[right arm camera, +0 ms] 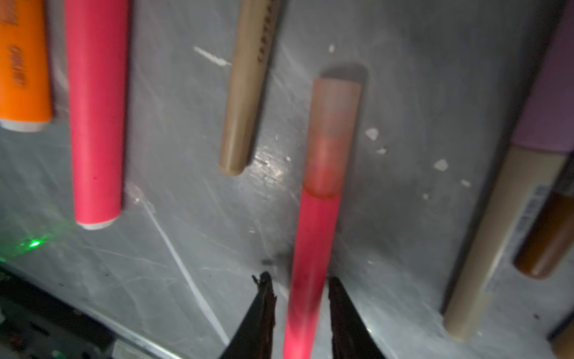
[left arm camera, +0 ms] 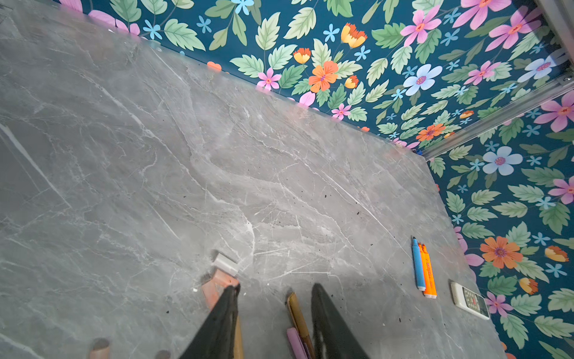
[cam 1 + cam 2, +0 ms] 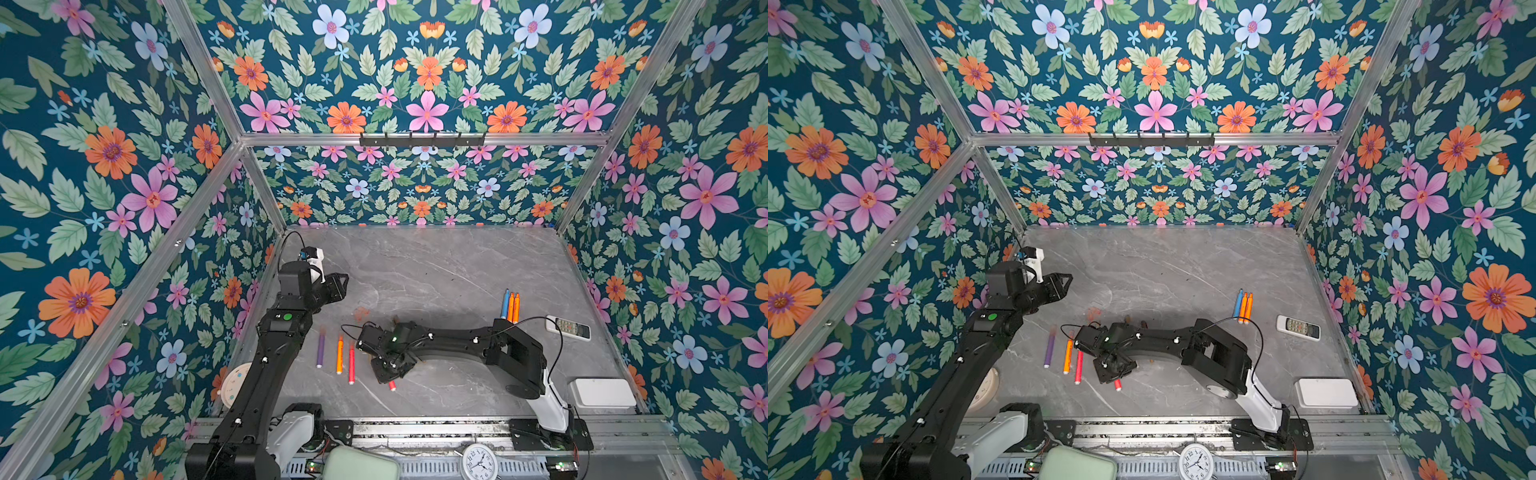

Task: Open the pen caps
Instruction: 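Grasp the capped pink highlighter barrel with the right gripper, then lift the pink highlighter toward the left gripper while the left reaches for its cap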

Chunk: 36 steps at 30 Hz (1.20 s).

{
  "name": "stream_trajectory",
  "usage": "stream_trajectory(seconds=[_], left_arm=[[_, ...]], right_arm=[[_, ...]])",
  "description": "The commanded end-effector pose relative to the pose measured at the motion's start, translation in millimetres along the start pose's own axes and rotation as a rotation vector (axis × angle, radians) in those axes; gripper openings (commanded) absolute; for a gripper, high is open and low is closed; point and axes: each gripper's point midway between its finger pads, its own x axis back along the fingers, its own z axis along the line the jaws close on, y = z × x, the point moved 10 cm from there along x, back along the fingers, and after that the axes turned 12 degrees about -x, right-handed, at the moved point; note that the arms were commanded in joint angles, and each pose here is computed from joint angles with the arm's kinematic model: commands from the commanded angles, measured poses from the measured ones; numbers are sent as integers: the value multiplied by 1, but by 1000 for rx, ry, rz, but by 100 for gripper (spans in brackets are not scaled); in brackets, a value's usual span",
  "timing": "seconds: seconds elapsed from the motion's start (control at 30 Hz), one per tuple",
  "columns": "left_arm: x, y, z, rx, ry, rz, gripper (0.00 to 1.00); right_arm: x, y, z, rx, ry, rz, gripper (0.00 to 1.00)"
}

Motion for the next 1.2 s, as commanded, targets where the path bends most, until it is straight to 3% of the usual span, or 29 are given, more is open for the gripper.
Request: stream_trajectory(seconds=[0.0, 0.43, 0.5, 0.63, 0.83, 0.97, 1.17], left_arm=[[2, 3, -1, -11, -3, -26, 42], [6, 4, -2, -19, -5, -40, 42], [5, 4, -2, -18, -2, -37, 42], [4, 3, -1, -18, 3, -32, 42], [15, 2, -5, -20, -5, -76, 42], [14, -6, -11, 71, -118, -87, 44], [-14, -21, -33, 261, -383, -62, 57]], right_arm=[[0, -5, -5, -28, -74, -9, 31], [-7, -34, -9, -42, -124, 32, 26], [-10, -35, -9, -46, -109, 41, 21], [-5, -31, -6, -27, -89, 19, 0], [31, -22, -8, 63, -21, -65, 0], [65, -15, -30, 78, 11, -142, 0], [101, -5, -66, 75, 60, -225, 0]])
